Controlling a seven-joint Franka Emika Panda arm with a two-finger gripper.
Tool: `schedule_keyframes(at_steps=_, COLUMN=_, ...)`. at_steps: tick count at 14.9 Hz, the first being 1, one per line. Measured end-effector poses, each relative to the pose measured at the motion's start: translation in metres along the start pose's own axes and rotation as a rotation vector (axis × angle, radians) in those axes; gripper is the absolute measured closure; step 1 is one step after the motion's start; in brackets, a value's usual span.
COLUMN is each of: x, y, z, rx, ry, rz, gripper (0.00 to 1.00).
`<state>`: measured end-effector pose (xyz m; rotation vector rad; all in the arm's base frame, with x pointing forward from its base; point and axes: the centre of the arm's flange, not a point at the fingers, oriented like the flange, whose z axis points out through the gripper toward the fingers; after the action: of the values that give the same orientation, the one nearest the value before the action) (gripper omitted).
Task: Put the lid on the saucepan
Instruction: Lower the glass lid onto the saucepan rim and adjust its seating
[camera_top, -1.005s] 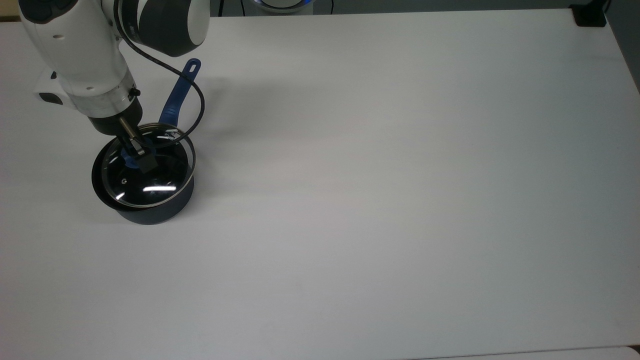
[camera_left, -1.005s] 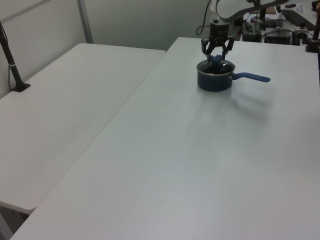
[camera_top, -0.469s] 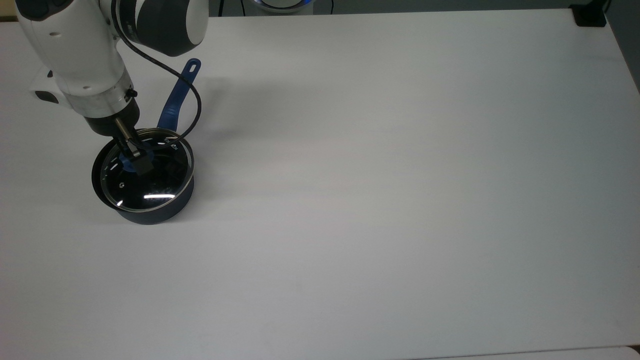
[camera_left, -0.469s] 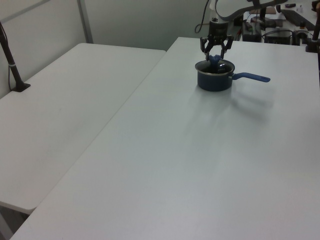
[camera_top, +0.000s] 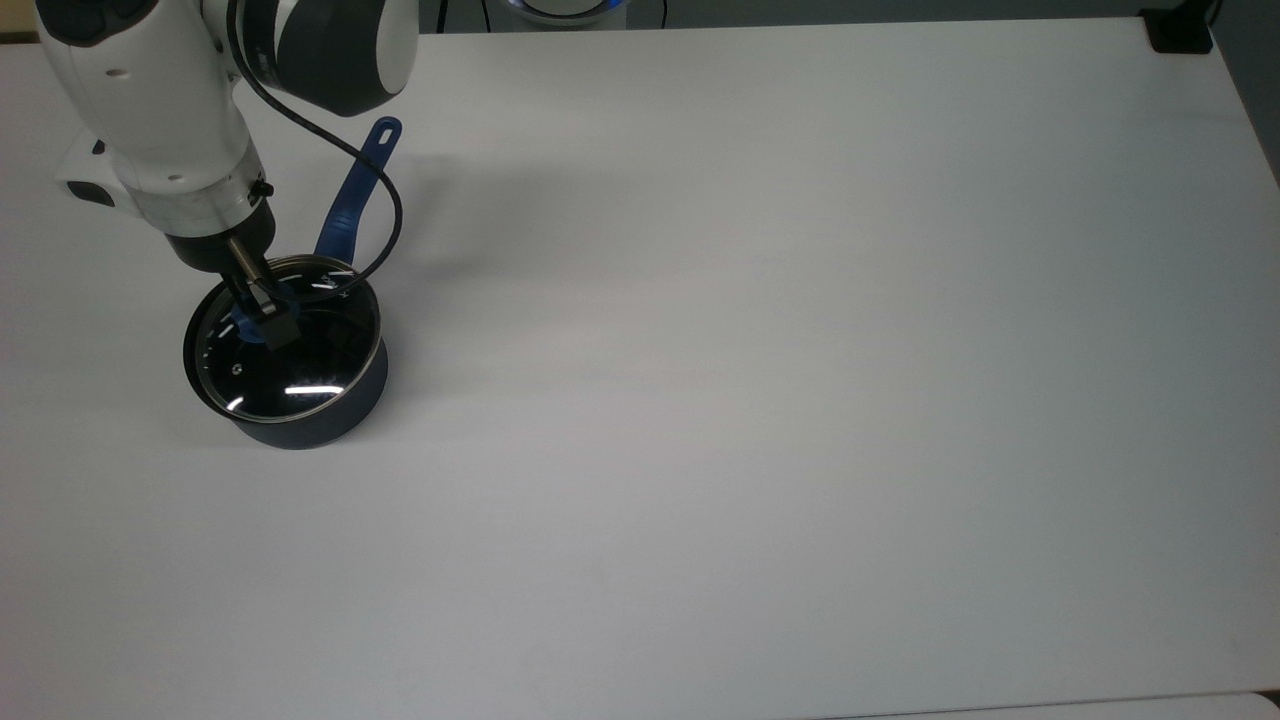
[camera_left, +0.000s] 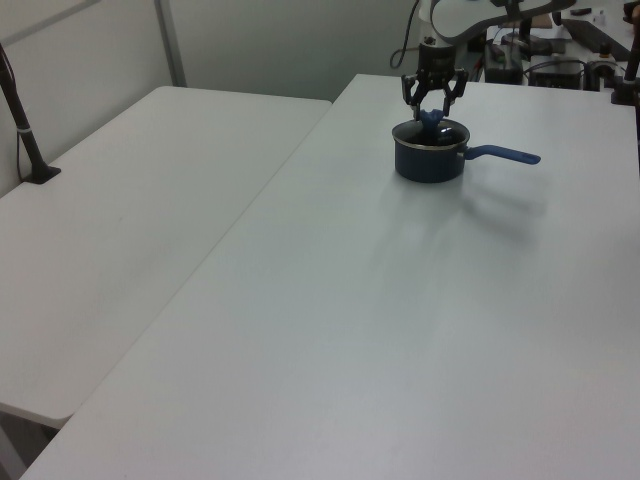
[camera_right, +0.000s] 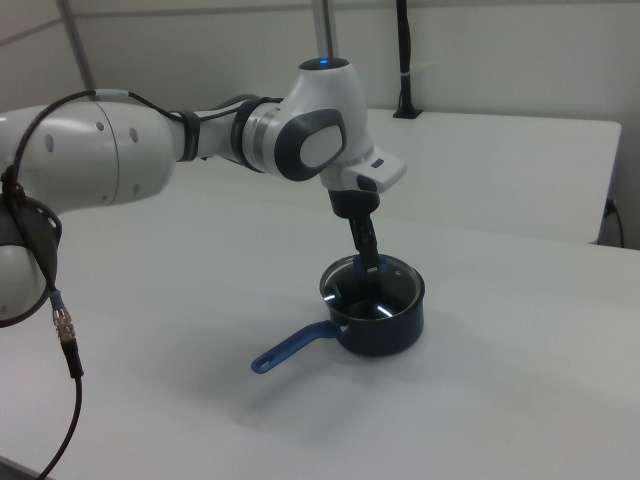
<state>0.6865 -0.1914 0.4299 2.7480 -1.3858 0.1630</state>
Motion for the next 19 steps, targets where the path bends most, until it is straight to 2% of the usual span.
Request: schedule_keyframes(at_steps=19, x=0.0065, y=0.0022, z=-0.0081, rx=-0.015, ry=0.034, rz=-0.019, gripper=0.33)
